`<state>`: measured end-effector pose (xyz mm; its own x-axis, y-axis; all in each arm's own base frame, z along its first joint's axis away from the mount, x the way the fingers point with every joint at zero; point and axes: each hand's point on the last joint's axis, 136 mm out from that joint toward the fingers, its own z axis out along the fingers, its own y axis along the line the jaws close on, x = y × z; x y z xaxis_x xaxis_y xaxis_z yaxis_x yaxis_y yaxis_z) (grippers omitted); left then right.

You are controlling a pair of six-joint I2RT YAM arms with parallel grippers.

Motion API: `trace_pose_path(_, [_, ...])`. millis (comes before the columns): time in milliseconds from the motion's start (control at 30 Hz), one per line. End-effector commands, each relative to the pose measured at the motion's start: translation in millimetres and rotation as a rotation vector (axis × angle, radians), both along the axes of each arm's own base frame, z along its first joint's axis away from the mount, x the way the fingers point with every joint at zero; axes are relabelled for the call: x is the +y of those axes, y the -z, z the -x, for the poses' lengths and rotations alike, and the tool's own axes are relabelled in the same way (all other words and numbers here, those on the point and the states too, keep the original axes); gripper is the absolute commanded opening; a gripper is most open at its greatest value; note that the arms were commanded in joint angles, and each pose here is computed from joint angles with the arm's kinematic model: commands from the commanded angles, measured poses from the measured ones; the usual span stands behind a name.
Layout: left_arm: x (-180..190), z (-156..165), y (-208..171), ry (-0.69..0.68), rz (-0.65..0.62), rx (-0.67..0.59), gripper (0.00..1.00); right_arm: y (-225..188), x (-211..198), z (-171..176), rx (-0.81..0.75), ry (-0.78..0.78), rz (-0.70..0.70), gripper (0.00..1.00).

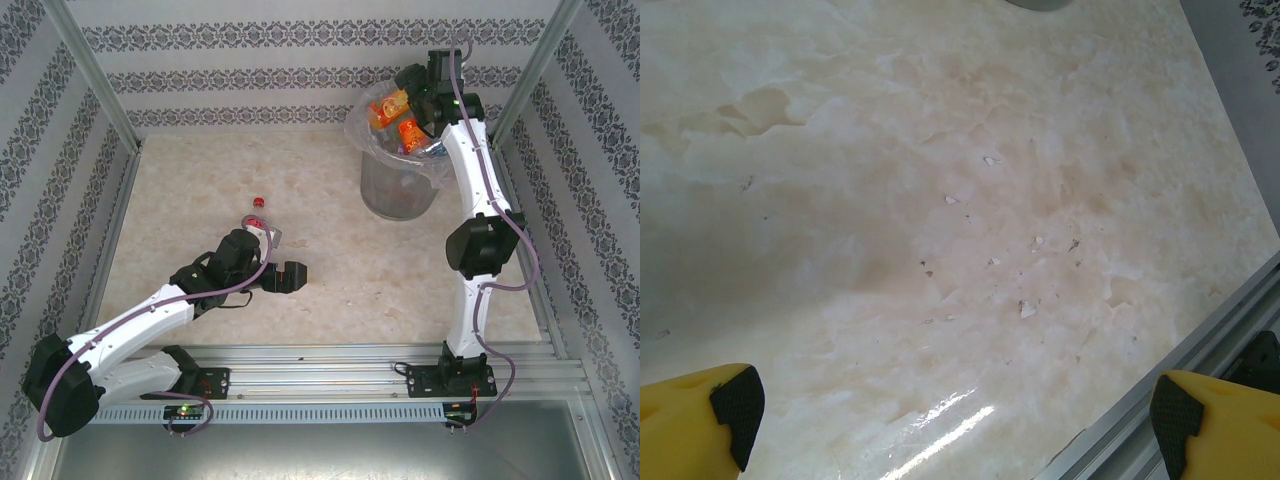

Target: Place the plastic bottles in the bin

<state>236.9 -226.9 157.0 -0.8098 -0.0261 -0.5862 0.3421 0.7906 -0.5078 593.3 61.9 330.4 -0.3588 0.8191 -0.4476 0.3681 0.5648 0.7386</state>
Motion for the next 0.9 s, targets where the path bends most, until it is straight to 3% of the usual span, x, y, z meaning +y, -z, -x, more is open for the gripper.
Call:
trace_pose_path(0, [3, -3, -9, -0.013, 0.020, -0.027, 1.00, -26, -10, 7, -0.045, 0.024, 0.027, 0.78])
trace_pose_path(300, [28, -8, -28, -0.077, -0.069, -0.069, 1.00, -69, 3, 28, -0.132, -0.046, 0.059, 0.78])
trace_pose_path(500, [57, -21, -26, -0.179, -0.146, -0.045, 1.00, -94, 24, 57, -0.177, -0.119, 0.167, 0.79])
trace_pose_path(867, [98, -54, 4, -0.323, -0.251, 0.076, 1.00, -98, 92, 152, -0.279, -0.474, 0.300, 0.85])
